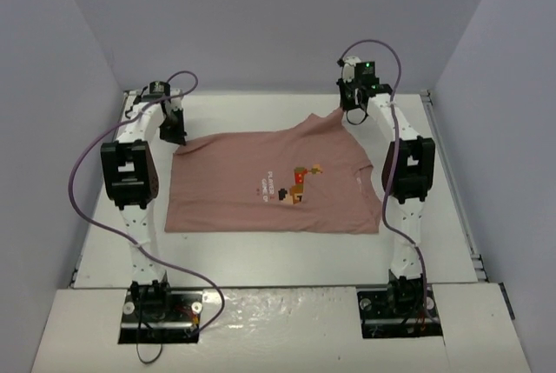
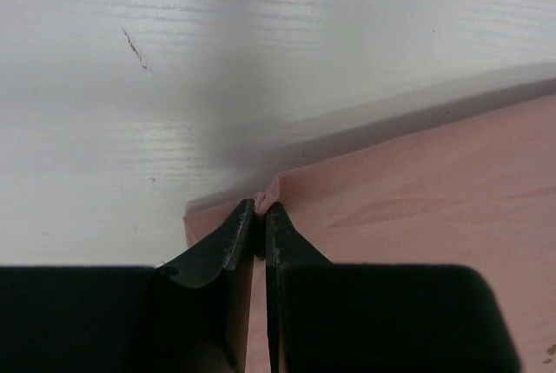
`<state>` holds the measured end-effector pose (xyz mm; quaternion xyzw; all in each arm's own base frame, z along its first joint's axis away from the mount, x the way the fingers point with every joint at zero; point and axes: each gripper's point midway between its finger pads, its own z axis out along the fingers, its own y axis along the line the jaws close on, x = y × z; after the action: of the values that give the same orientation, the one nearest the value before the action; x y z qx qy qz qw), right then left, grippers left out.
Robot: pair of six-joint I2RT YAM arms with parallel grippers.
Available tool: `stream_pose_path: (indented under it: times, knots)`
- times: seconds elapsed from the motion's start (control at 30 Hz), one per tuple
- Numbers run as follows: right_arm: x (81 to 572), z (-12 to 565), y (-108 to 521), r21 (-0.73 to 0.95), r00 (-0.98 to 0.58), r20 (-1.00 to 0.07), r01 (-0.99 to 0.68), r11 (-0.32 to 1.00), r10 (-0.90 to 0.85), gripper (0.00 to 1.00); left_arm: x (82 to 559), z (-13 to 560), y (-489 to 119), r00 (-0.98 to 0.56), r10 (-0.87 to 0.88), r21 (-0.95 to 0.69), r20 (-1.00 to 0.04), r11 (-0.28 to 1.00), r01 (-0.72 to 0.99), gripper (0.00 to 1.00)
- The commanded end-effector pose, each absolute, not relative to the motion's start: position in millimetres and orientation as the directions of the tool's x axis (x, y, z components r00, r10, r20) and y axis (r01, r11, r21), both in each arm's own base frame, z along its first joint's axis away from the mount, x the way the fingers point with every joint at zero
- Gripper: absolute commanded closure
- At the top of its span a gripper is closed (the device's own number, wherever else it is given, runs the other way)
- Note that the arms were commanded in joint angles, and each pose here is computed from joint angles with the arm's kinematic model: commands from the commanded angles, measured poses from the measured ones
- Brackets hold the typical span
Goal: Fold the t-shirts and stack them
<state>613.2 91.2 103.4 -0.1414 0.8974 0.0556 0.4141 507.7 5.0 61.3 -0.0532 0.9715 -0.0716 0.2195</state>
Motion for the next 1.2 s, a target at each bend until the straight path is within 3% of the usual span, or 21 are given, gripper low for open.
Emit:
stream_pose_path:
  times: [0.0, 0.27, 0.67, 1.17]
  knots:
    - [596, 209, 94, -0.07, -0.457, -0.863, -0.316, 0.946, -0.216, 1.0, 500, 133, 12, -0.828, -0.137, -0.136, -0.543, 0.988, -0.074, 1.0]
    - [551, 196, 84, -0.076, -0.51, -0.831, -0.294, 0.953, -0.224, 1.0, 485, 148, 36, -0.787, -0.215, -0.137, -0.578, 0.977, -0.166, 1.0]
    - [491, 164, 83, -0.004, -0.573, -0.804, -0.261, 0.965, -0.159, 1.0, 450, 116, 41, -0.818, -0.284, -0.135, -0.501, 0.959, -0.25, 1.0]
    - [468, 215, 67, -0.042, -0.479, -0.869, -0.171, 0.984, -0.12, 1.0, 449, 139, 32, -0.78, -0.303, -0.193, -0.547, 0.953, -0.234, 1.0]
